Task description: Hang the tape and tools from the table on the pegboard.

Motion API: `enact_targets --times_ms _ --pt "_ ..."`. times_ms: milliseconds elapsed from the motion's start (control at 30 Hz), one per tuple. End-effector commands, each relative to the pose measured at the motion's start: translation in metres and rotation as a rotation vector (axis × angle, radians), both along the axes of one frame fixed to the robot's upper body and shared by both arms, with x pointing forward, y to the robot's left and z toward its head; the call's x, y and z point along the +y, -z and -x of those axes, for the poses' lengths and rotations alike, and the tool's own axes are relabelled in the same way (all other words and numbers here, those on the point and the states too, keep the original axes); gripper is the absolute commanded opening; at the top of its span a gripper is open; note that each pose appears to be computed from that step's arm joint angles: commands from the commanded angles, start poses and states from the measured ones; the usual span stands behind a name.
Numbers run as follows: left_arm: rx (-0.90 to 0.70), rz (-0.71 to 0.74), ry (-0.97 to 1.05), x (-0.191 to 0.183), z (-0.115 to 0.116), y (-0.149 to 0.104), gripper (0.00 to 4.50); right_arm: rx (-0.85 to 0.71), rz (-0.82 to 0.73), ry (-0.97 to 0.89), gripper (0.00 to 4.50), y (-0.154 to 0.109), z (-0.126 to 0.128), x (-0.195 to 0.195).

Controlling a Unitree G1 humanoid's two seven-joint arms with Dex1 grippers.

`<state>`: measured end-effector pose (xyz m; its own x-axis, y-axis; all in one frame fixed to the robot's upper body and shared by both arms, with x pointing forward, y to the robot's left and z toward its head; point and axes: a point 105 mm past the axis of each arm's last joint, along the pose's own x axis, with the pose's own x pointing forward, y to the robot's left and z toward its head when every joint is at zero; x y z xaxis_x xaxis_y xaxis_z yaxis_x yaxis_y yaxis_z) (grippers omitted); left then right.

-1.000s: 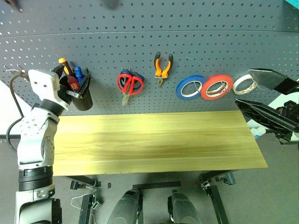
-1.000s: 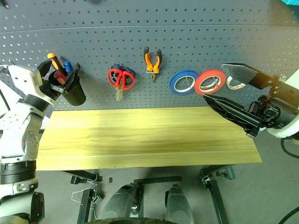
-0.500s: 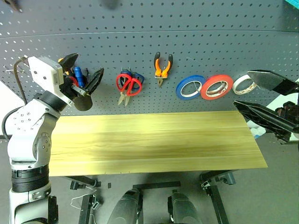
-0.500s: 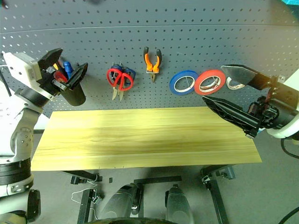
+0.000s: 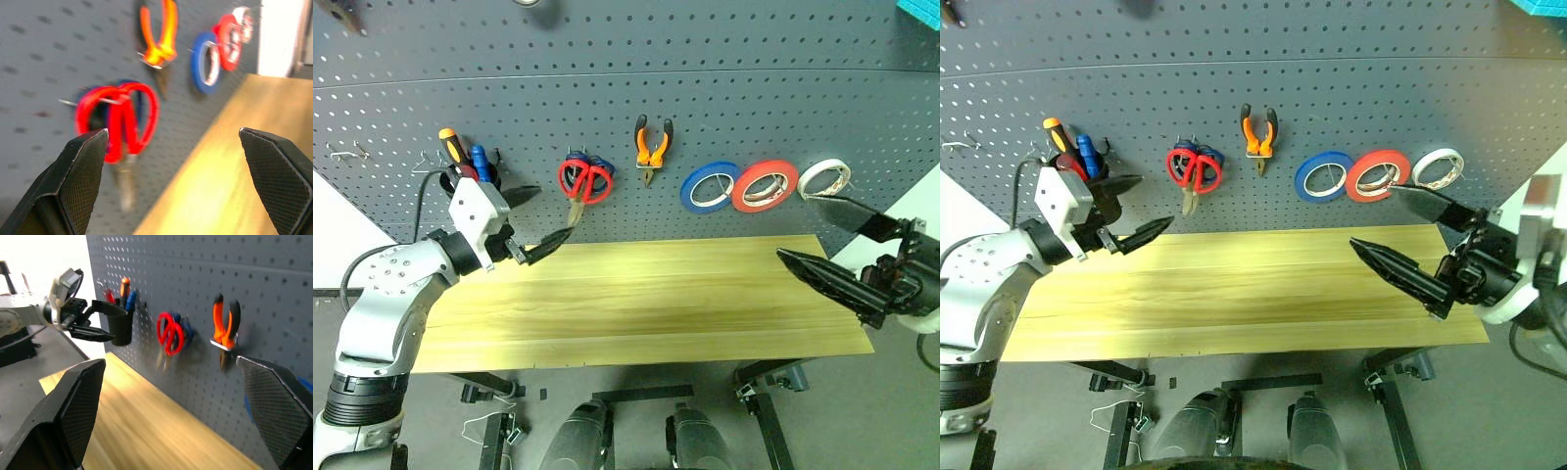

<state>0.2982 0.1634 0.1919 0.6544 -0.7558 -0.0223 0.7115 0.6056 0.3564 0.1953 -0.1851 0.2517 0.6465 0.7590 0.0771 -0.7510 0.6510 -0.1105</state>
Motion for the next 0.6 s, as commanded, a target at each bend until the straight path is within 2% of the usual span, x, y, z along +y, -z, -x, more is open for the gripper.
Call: enact_targets --times_ms 33,200,300,600 --pt "0.011 -0.013 0.028 -0.002 0.006 0.011 4.48 -0.034 0.006 0.024 4.50 0.001 0.007 0.003" --pt "0.062 0.019 -0.009 -0.001 0.006 0.038 4.48 0.027 0.026 0.085 4.50 0.036 0.003 0.015" --pt "0.070 0.049 -0.045 -0.002 0.003 0.046 4.48 0.019 -0.009 0.146 4.50 0.046 -0.005 0.021" --pt "0.161 0.075 -0.097 0.001 0.009 0.086 4.48 0.117 -0.108 0.345 4.50 0.099 -0.014 0.029"
